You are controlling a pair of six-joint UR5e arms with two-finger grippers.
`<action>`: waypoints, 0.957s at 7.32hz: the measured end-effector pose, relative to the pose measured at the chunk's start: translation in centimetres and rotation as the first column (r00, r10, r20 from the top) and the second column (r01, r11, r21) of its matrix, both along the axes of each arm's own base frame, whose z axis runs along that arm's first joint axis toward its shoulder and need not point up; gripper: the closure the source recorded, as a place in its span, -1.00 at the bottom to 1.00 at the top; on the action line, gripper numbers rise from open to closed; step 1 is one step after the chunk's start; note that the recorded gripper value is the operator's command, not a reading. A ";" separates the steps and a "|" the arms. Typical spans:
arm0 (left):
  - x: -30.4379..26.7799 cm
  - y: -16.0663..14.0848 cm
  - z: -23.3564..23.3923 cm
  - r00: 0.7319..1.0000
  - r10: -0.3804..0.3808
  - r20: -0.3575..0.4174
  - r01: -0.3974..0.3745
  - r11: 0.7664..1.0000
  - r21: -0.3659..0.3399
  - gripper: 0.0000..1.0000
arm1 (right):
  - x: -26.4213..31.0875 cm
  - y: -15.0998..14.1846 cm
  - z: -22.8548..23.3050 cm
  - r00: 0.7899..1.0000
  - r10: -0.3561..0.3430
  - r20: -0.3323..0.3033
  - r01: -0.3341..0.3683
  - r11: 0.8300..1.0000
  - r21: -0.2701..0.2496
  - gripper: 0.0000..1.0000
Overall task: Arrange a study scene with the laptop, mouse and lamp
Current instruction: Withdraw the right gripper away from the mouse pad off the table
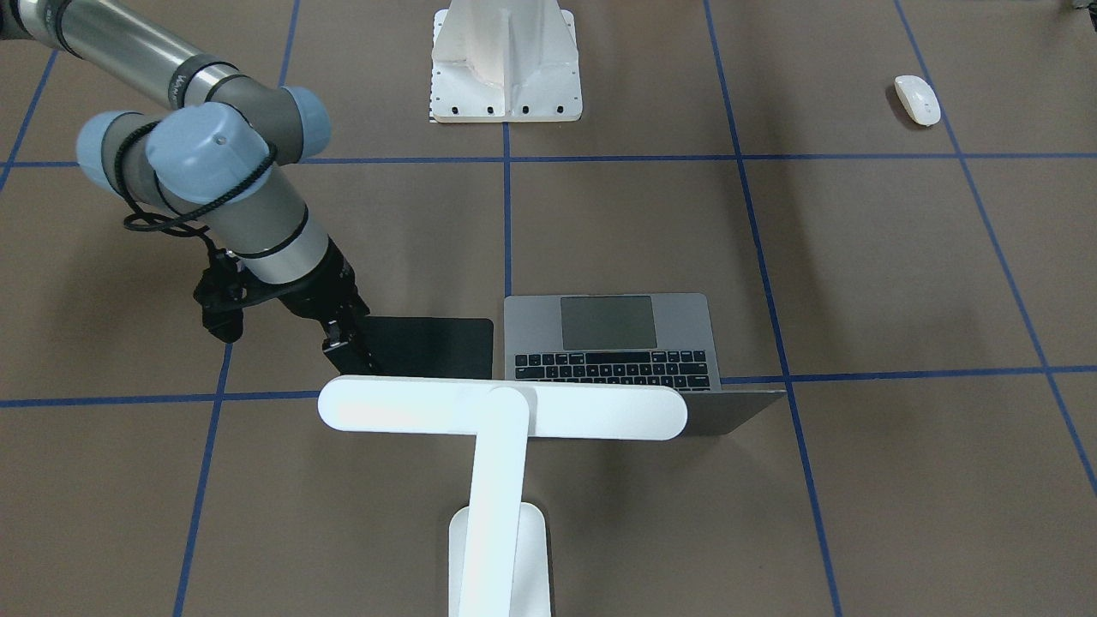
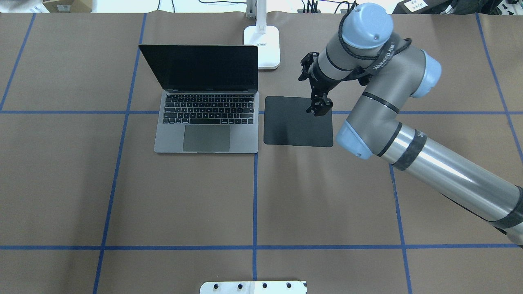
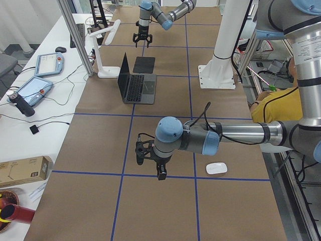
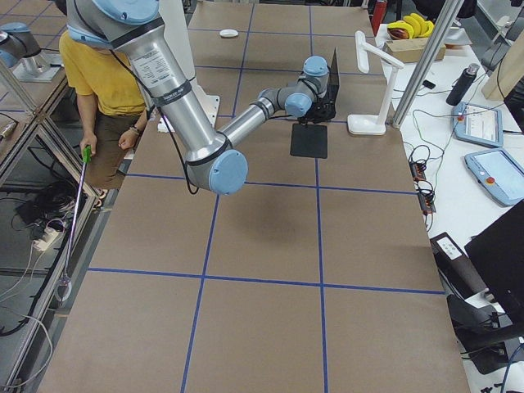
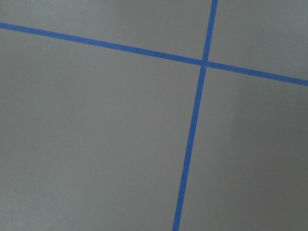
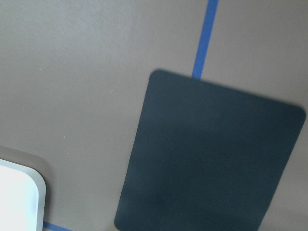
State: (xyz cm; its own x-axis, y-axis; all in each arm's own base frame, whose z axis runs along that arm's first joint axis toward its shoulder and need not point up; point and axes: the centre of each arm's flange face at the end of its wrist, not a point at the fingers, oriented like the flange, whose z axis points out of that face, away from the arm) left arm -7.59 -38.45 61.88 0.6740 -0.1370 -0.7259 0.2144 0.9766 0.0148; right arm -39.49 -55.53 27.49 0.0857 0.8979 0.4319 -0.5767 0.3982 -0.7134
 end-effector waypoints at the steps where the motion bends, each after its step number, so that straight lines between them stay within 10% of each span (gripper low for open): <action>1: 0.1 -0.3 -1.0 1.000 0.003 -0.002 -0.003 0.999 0.033 -1.00 | 3.2 0.9 1.7 0.996 -0.068 -0.055 0.074 0.991 0.115 -1.00; 2: 0.2 -0.1 -1.4 1.000 0.008 -0.015 -0.008 0.998 0.055 -1.00 | 5.9 1.9 3.8 0.977 -0.160 -0.142 0.190 0.954 0.233 -1.00; 4: 0.7 1.8 -1.8 0.998 0.026 -0.049 -0.018 0.987 0.158 -1.00 | 13.1 3.9 9.2 0.887 -0.312 -0.340 0.432 0.822 0.372 -1.00; 7: 1.9 5.3 -1.4 0.991 0.075 -0.114 -0.047 0.972 0.232 -1.00 | 27.0 6.5 19.5 0.717 -0.463 -0.521 0.691 0.570 0.444 -1.00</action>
